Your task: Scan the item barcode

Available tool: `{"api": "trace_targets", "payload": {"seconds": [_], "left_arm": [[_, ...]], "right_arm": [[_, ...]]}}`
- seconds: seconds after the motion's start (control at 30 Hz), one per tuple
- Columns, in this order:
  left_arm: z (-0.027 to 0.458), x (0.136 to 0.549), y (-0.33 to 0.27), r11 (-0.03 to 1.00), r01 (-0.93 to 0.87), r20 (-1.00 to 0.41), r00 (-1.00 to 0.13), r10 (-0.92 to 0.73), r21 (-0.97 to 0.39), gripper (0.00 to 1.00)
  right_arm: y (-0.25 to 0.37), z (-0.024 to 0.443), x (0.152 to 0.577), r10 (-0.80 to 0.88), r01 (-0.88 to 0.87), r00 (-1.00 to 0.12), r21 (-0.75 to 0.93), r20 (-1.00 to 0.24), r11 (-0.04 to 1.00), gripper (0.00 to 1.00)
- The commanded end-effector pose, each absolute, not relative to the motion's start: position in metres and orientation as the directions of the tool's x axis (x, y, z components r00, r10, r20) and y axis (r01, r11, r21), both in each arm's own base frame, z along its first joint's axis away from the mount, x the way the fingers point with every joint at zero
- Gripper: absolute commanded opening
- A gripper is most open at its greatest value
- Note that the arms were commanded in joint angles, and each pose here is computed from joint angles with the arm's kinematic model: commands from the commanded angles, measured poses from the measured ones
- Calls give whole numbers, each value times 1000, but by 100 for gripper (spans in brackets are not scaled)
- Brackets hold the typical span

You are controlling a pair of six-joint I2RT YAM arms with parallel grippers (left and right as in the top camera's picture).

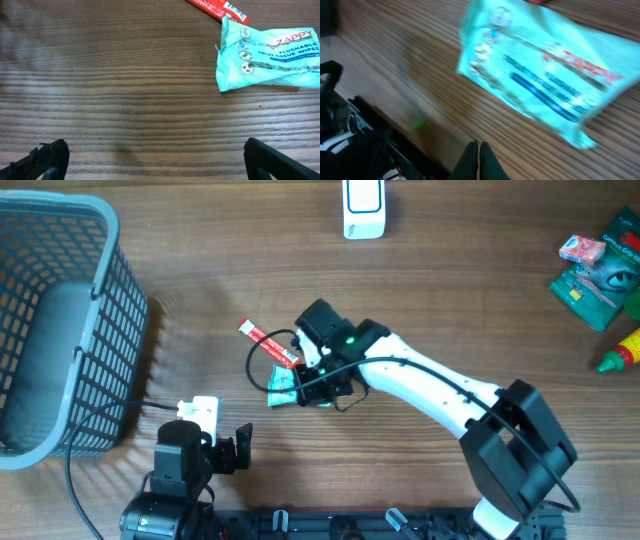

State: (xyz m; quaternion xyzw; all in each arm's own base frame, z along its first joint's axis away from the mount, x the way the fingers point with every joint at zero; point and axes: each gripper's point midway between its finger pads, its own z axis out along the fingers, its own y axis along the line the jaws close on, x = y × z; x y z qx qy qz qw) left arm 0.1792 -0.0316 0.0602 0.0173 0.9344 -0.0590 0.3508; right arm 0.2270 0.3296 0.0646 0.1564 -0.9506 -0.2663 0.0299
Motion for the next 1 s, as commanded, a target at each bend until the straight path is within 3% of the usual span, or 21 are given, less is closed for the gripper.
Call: {"api": "trace_targets", "payload": {"seconds": [0.0, 0.23, 0.4, 0.63, 0.8, 0.97], "left_arm": [[60, 180, -31, 993, 71, -660, -751, -8, -93, 100], [60, 180, -31, 993, 71, -660, -751, -8, -93, 100], [60, 180, -31, 993, 71, -660, -751, -8, -93, 100], [60, 180, -31, 993, 71, -660, -751, -8, -93, 100], [60, 180, -31, 993, 71, -660, -751, -8, -93, 100], [60, 180, -31, 993, 71, -660, -751, -8, -93, 100]], "right_arm": [[328, 47, 235, -237, -216, -971, 454, -11, 865, 4], [307, -30, 239, 8, 66, -982, 305, 187, 950, 4], [290, -25, 251, 48, 130, -967, 328, 249, 936, 4], [291, 34, 266, -8, 37, -993, 387, 114, 922, 4], [304, 92, 288, -37, -81, -994, 478, -102, 875, 4], [309, 80, 306, -16, -93, -985, 450, -172, 888, 5]]}}
